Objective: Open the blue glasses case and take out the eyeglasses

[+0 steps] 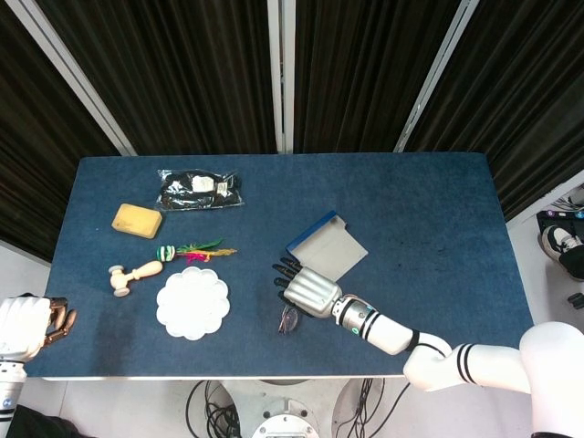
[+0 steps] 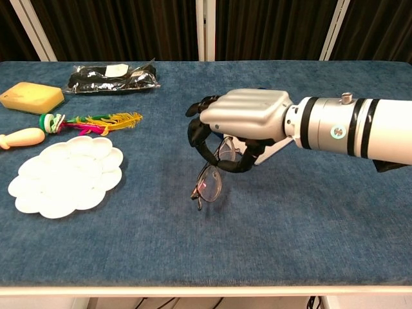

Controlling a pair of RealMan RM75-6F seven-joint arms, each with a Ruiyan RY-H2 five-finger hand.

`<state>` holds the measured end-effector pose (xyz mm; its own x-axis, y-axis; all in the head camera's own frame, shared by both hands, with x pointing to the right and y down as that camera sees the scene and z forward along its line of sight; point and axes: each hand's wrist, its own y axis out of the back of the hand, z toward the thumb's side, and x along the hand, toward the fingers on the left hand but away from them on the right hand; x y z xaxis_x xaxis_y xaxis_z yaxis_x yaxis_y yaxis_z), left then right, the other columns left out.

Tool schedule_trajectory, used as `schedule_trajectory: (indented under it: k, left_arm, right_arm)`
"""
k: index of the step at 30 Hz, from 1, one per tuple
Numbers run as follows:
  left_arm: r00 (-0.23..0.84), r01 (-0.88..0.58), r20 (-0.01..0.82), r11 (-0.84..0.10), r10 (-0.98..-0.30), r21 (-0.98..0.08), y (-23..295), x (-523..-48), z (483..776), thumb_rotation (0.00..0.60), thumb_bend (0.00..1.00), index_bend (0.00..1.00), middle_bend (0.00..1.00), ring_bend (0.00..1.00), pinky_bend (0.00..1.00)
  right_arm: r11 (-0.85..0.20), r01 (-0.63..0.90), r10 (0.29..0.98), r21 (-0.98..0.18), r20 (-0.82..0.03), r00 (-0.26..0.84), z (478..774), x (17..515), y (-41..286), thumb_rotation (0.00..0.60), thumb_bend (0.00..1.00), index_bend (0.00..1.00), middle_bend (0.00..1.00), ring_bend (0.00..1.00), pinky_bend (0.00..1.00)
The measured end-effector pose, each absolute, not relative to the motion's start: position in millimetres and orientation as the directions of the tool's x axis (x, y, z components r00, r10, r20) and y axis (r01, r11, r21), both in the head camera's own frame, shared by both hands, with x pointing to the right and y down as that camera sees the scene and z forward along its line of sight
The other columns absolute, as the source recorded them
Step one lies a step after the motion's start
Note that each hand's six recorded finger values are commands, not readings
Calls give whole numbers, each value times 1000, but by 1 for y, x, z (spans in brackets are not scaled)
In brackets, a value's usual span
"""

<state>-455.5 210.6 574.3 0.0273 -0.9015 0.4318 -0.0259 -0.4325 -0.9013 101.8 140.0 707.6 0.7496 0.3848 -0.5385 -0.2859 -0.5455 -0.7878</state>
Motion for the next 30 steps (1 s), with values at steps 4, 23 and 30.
schedule_trajectory:
  k: [4,23,30]
  left_arm:
    - [27,-27,433,-434,-901,-901,210,-455,575,600,387,836,978,832,657]
    - [26,-22,432,-433,-901,-901,211,-455,575,600,387,836,979,832,657]
    - [24,-20,431,-432,-902,-902,211,-455,575,600,387,836,980,833,657]
  right_arm:
    - [-537,-317,390,-782,-563,729,711,102,140,600,133,0,104,0,0]
    - [-453,-91,827,-887,-457,327,644,278,94,600,177,0,87,0,0]
    - [-410,-10,908,-912,-409,91,604,382,134,600,177,0,86,0,0]
